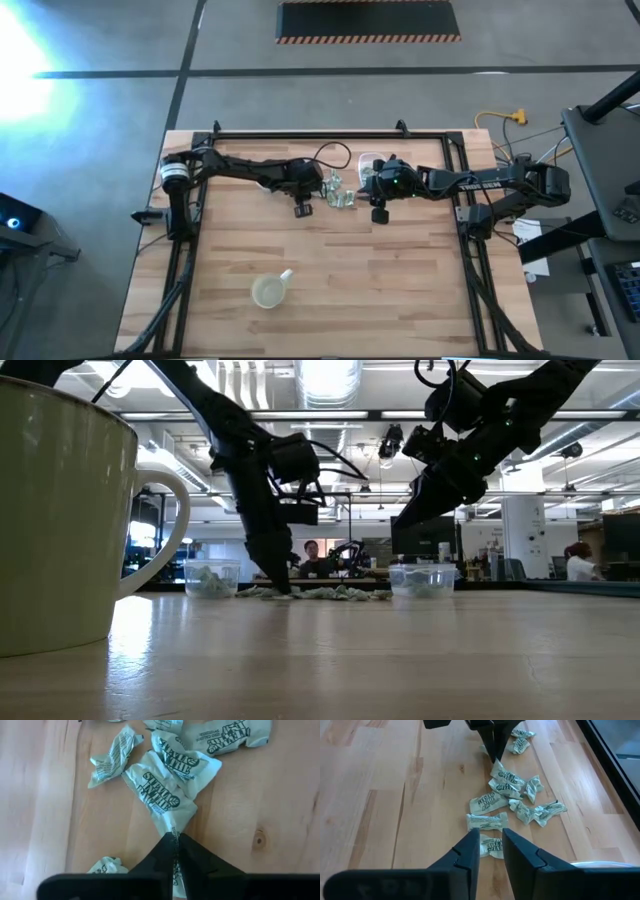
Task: Pick and place items into bin
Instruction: Put the green stevia packet into the square transparent bin
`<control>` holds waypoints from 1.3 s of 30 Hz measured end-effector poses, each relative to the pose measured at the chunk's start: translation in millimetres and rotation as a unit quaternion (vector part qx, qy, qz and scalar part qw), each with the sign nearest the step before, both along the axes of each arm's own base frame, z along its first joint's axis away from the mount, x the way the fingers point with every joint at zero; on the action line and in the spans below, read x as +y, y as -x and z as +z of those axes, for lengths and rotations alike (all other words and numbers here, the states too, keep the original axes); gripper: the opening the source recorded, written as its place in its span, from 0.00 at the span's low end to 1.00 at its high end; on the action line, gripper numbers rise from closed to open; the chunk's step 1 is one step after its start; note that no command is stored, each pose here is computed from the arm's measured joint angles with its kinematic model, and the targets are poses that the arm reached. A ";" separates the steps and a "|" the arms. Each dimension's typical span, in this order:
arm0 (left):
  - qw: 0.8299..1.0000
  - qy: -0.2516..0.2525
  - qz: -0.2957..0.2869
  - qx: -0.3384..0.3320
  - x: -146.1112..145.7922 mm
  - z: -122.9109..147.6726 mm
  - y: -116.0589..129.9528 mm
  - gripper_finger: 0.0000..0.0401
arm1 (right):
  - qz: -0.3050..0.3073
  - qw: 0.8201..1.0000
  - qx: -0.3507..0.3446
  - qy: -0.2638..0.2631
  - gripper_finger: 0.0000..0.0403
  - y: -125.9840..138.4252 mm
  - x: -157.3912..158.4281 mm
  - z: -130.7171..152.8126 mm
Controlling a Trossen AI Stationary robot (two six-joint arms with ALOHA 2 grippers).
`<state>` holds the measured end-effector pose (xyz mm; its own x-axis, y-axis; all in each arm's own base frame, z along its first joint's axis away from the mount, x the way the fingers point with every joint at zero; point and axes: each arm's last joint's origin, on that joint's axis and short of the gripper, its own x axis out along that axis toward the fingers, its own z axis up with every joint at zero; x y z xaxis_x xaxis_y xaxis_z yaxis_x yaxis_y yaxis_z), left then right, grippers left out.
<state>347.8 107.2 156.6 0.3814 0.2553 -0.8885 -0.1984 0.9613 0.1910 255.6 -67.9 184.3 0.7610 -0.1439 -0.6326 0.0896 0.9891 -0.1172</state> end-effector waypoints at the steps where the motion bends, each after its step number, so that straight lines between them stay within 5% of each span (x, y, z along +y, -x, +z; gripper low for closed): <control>1: 1.000 0.001 0.001 -0.001 -0.2 1.0 0.2 0.01 | 0.000 1.000 0.000 0.000 0.18 0.0 0.0 0.0; 10: 1.000 -0.015 0.017 -0.012 -3.9 34.7 14.8 0.03 | 0.002 1.000 0.001 0.002 0.18 0.1 0.0 -0.1; 20: 0.990 -0.114 0.087 0.006 2.8 84.6 53.3 0.03 | 0.000 1.000 0.001 0.001 0.17 0.1 0.0 -0.1; 39: 0.981 -0.080 0.139 0.105 21.6 49.7 91.6 0.03 | -0.001 1.000 0.003 -0.002 0.17 0.9 0.3 -1.5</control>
<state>256.3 128.8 206.3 0.0892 0.4669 -0.8798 -0.3891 0.8294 0.4007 254.7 -67.6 182.7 0.7562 -0.1435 -0.6384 0.0913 0.9893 -0.1142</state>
